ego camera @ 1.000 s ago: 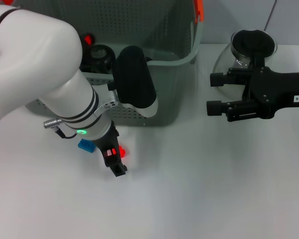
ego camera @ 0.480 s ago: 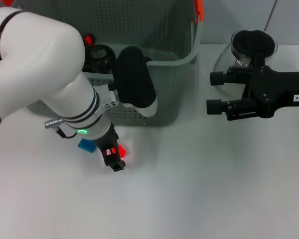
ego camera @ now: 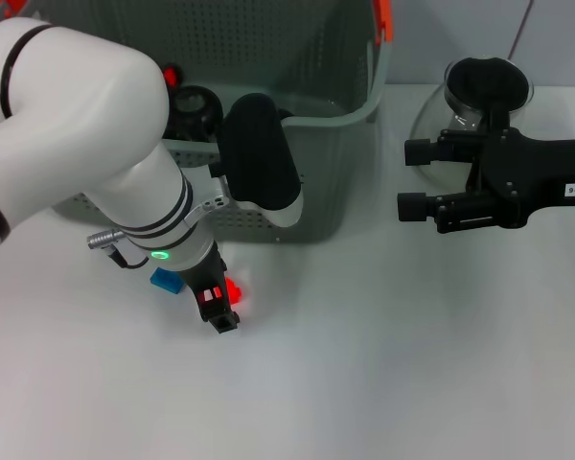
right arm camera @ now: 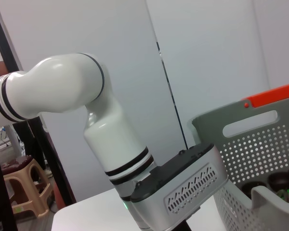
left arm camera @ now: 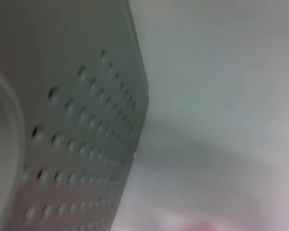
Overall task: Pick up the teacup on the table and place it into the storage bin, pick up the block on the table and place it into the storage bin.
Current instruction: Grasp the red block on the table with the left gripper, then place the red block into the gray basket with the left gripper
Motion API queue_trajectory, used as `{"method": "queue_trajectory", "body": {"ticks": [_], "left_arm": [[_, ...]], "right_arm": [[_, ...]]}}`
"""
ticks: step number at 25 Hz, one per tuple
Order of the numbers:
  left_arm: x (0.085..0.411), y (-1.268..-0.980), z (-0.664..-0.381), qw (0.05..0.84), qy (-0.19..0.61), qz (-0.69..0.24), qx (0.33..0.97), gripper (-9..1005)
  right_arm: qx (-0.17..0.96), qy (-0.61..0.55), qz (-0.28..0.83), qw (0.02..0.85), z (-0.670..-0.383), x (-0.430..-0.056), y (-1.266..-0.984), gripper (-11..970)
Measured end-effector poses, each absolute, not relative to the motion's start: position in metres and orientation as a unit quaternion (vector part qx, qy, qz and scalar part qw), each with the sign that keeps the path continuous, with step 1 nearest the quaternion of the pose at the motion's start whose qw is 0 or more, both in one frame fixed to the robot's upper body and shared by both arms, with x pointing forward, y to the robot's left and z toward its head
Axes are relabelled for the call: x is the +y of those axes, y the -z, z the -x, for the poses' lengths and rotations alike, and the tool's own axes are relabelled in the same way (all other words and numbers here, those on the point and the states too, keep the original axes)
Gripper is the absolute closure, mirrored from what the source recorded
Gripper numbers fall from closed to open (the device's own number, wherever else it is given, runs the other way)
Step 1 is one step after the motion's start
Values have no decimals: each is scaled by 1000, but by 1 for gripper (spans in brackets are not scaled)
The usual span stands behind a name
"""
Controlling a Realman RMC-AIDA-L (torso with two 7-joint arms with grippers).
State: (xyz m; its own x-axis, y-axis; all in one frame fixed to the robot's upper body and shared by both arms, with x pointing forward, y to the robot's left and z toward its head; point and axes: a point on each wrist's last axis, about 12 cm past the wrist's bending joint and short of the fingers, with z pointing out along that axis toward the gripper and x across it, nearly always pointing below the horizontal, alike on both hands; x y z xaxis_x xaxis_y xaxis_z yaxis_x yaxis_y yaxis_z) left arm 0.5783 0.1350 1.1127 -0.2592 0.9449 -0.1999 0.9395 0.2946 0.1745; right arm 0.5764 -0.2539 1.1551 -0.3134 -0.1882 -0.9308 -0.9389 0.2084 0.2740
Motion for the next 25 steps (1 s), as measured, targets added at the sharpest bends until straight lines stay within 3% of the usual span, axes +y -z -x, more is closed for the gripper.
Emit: {"method": "queue_trajectory", "body": {"ticks": [6, 18, 22, 25], "left_arm": [[134, -1113, -579, 133, -12, -591, 795, 327], [133, -1124, -579, 121, -10, -580, 806, 551], [140, -1144, -574, 110, 24, -566, 817, 585], [155, -1172, -568, 113, 94, -541, 828, 573]], "right_arm": [[664, -464, 424, 404, -577, -254, -1155, 18], [663, -462, 422, 410, -575, -257, -1154, 18], [662, -463, 422, 412, -574, -259, -1154, 19], [660, -464, 424, 413, -573, -260, -1155, 19]]}}
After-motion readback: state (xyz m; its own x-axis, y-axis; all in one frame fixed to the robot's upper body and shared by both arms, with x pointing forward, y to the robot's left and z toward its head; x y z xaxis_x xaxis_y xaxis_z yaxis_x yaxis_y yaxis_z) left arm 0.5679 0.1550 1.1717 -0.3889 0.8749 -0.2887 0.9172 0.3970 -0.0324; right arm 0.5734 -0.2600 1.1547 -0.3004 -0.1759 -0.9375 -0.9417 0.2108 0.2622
